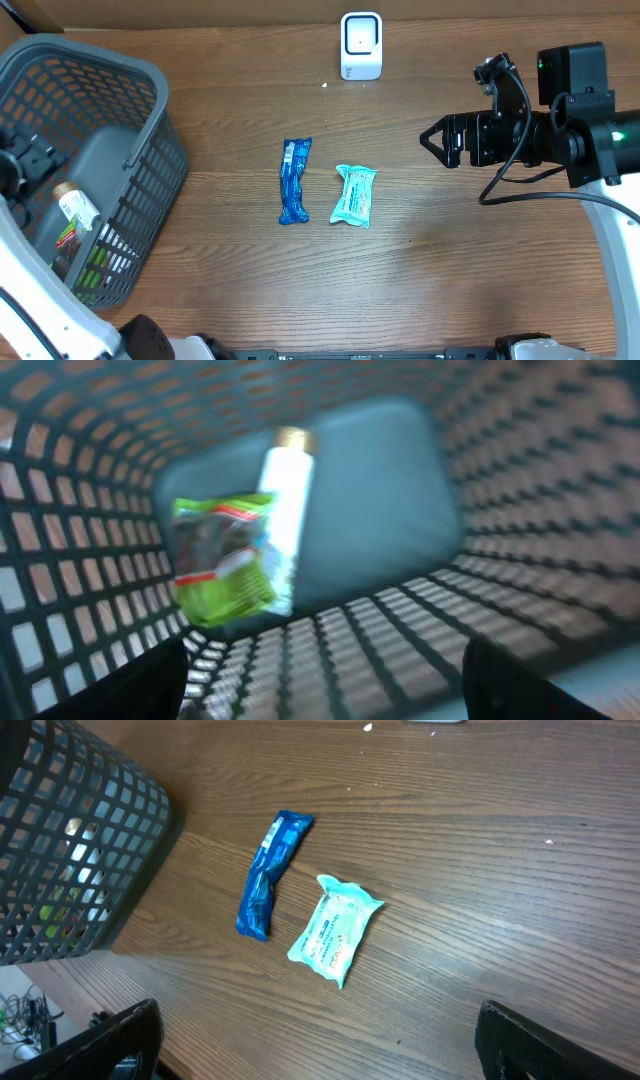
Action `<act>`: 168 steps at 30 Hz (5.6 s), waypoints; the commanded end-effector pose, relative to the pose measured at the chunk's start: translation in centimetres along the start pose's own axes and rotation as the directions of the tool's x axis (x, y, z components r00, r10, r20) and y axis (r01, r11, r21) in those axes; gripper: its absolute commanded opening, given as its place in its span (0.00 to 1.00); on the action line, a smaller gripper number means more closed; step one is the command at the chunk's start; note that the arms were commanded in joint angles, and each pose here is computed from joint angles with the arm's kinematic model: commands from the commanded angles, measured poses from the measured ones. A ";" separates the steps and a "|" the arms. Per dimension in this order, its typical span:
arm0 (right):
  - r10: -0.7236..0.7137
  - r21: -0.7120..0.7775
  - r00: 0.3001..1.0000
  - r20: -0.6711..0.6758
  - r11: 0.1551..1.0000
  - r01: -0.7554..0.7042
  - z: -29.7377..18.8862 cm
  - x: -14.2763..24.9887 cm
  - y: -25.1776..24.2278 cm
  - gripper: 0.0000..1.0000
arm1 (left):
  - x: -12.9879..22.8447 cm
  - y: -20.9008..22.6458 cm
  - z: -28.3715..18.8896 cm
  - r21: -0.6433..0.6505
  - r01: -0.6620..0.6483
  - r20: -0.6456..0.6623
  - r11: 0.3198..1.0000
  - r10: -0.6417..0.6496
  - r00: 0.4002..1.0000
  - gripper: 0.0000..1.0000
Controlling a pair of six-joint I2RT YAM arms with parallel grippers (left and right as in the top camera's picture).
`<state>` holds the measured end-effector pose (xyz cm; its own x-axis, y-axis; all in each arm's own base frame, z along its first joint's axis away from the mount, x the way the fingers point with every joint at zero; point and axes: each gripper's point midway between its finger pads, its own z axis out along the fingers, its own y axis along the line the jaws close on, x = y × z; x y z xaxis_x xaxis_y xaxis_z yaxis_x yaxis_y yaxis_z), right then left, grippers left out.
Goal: Scan the item barcode
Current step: 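Reach into the basket and grasp the white-and-gold tube bottle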
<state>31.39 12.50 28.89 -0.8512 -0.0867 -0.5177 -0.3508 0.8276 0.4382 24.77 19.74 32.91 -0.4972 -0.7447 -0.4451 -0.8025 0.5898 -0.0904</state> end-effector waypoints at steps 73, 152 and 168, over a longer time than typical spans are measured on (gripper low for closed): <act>-0.027 0.000 0.999 0.041 1.000 0.027 -0.6 -1.1 0.5 1.00 | -4.8 -11.9 -1.8 0.654 -0.315 0.129 0.688 0.309 0.942 0.11; -0.031 -0.001 0.998 0.048 1.000 0.031 -0.6 -1.3 0.5 1.00 | 14.5 -8.0 29.2 0.434 -0.457 -0.258 0.776 0.594 0.762 0.64; -0.027 -0.005 0.999 0.047 1.000 0.027 -0.6 -1.3 0.6 1.00 | 10.7 -9.6 27.0 0.405 -0.329 -0.272 0.853 0.456 0.847 0.04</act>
<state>31.85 12.56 29.18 -0.8388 -0.0852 -0.5378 -0.3612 0.8261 0.4325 35.95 15.13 4.31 -0.9026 -0.3507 -0.2498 -0.2916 0.9247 -0.2446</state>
